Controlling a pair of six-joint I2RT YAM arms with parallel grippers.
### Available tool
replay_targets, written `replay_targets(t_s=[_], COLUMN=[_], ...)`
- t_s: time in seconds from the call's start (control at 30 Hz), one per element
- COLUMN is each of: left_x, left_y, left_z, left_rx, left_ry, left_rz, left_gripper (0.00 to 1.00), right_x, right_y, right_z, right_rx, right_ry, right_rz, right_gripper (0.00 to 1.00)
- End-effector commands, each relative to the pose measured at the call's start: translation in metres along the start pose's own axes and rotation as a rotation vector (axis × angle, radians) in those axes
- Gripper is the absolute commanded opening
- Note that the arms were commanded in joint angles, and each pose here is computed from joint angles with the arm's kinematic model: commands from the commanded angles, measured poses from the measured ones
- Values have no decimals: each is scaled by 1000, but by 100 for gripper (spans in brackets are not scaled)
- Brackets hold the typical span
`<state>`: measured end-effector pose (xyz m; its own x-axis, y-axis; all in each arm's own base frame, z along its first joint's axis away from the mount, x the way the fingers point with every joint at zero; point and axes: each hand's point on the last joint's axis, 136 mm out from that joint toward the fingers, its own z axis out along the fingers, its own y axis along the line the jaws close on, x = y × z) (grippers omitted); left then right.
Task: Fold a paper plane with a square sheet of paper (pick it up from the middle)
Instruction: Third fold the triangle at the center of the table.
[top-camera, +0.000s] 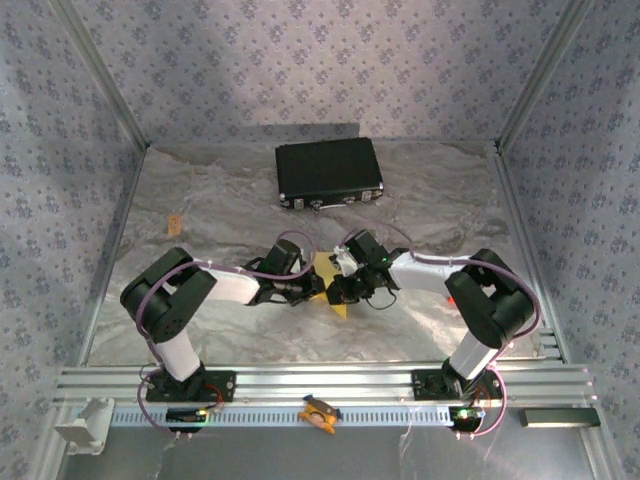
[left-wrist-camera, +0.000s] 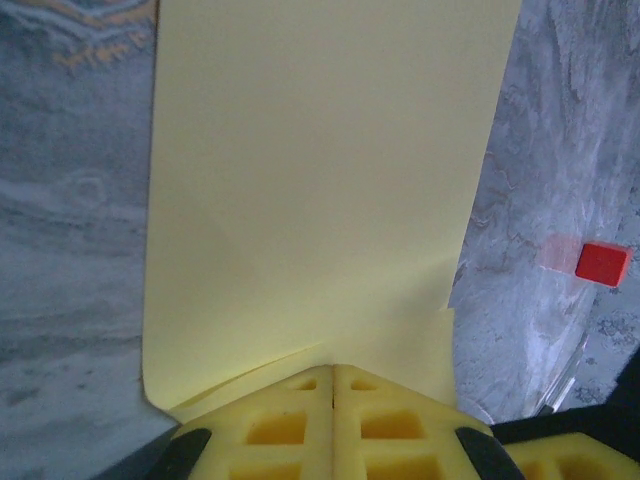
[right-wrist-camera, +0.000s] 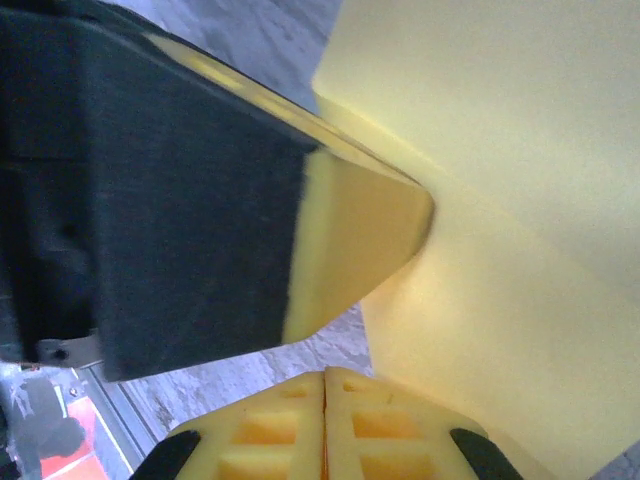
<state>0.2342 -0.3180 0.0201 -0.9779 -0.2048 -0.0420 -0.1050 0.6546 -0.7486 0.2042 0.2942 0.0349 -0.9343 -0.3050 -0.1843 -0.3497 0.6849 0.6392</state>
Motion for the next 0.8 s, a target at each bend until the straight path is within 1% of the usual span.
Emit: replay_targets(t_s=[0.0,0.17,0.33,0.53,0.63,0.77], left_x=[4,5,5,5,5,6], left_y=[13,13,14,15,14,15], left_z=[4,4,5,4,5,5], left_rx=[-56,-57,-59,-61,-60,-63], left_ry=[15,19,19,20,21,22], left_rz=[-2,-2,-3,-4,-3,-4], left_gripper=[4,4,4,4,4,4], right_x=[8,14,17,5,2,6], right_y=[-3,-10,-7,4,6,-2], right_z=[4,3,2,-3,0,9], right_rx=[4,33,30,23,30,52], right_ry=[48,55,61,42,42,63], right_rz=[40,49,51,20,15,29], right_gripper=[9,9,10,10,10,10])
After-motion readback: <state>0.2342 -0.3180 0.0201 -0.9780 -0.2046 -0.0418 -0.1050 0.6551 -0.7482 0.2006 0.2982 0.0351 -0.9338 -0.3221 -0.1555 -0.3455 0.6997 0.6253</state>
